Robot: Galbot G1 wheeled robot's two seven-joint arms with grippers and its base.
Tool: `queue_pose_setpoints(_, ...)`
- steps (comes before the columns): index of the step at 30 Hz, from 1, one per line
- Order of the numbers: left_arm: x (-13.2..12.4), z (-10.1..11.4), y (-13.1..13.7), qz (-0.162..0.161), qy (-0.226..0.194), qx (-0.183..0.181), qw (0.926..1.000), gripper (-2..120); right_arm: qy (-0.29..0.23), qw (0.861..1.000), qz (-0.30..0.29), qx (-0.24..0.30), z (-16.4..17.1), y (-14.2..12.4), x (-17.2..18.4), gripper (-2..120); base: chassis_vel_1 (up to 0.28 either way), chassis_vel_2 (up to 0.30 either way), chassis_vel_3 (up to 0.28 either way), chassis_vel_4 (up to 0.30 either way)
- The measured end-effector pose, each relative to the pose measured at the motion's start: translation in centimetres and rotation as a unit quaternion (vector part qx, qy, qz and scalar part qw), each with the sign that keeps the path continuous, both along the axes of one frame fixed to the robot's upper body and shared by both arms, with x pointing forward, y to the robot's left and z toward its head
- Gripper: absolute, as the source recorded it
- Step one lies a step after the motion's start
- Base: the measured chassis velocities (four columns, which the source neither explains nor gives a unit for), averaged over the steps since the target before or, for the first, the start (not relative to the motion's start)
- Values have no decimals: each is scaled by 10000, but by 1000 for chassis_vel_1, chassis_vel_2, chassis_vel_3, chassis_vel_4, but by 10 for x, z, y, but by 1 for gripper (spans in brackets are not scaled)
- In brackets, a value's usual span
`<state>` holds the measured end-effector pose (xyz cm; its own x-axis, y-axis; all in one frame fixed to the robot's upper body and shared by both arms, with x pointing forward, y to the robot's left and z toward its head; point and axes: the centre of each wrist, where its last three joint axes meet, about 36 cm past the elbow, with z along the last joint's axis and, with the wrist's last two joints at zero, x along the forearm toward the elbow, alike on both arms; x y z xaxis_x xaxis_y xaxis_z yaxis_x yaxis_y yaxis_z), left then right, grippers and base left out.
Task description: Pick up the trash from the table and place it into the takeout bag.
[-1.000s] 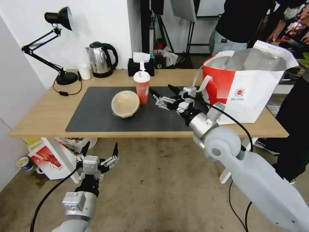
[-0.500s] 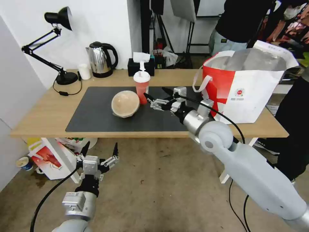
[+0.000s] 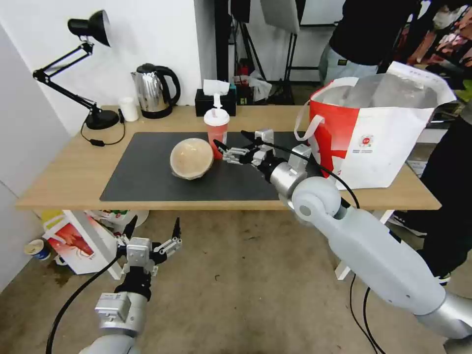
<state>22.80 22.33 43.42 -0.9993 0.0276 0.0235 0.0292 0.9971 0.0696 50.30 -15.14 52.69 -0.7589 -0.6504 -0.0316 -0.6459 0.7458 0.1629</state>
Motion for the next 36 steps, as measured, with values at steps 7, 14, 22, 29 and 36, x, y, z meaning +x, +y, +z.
queue_pose_setpoints(7,0,0,0,0,0,0,10000,100,56,9998,-175,-114,-7,-2,15,100,0,0,0,0)
queue_pose_setpoints(14,0,0,0,0,0,0,10000,100,110,9993,-294,-190,-11,-3,29,100,0,0,0,0)
queue_pose_setpoints(22,0,0,0,0,0,0,10000,100,247,9985,-429,-239,-18,2,55,100,0,0,0,0)
queue_pose_setpoints(29,0,0,0,0,0,0,10000,100,347,9978,-480,-293,-25,3,67,100,0,0,0,0)
queue_pose_setpoints(36,0,0,0,0,0,0,10000,100,379,9976,-476,-341,-27,4,76,100,0,0,0,0)
